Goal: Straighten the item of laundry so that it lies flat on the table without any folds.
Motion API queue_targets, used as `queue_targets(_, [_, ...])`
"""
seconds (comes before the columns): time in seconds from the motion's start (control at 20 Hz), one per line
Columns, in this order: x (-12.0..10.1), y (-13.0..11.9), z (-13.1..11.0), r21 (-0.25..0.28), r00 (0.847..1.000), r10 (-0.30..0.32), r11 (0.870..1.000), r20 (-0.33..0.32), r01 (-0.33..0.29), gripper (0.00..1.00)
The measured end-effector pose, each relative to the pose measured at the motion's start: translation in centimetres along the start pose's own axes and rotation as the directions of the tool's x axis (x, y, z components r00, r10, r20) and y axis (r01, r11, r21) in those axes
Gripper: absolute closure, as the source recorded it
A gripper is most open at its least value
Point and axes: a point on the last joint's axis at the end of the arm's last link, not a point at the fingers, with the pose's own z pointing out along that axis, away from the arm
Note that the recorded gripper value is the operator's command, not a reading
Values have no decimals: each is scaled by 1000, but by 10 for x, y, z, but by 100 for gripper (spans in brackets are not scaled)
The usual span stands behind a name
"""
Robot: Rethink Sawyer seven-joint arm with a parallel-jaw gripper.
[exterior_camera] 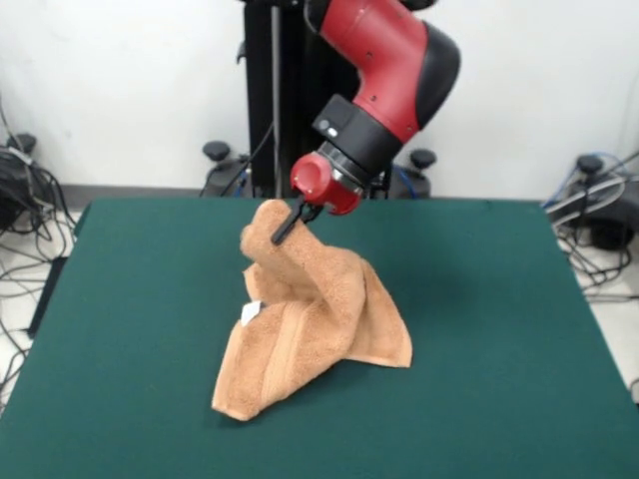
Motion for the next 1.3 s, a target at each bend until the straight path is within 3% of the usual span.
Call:
queue_targets(0.3, [-5, -15, 3, 115, 999, 24, 993, 33, -28, 100])
queue_targets(0.35, [-7, -22, 3, 157, 998, 23, 987, 52, -31, 100])
queue_targets(0.55, [-8, -39, 1, 238, 996, 13, 971, 88, -34, 100])
queue_targets(0.75, [-12, -55, -1, 296, 992, 12, 954, 129, -50, 100])
queue_targets(1.0, [-13, -72, -6, 295, 988, 14, 954, 157, -60, 100])
queue_targets(1.3, [-6, -110, -24, 297, 980, 45, 949, 192, -101, 100])
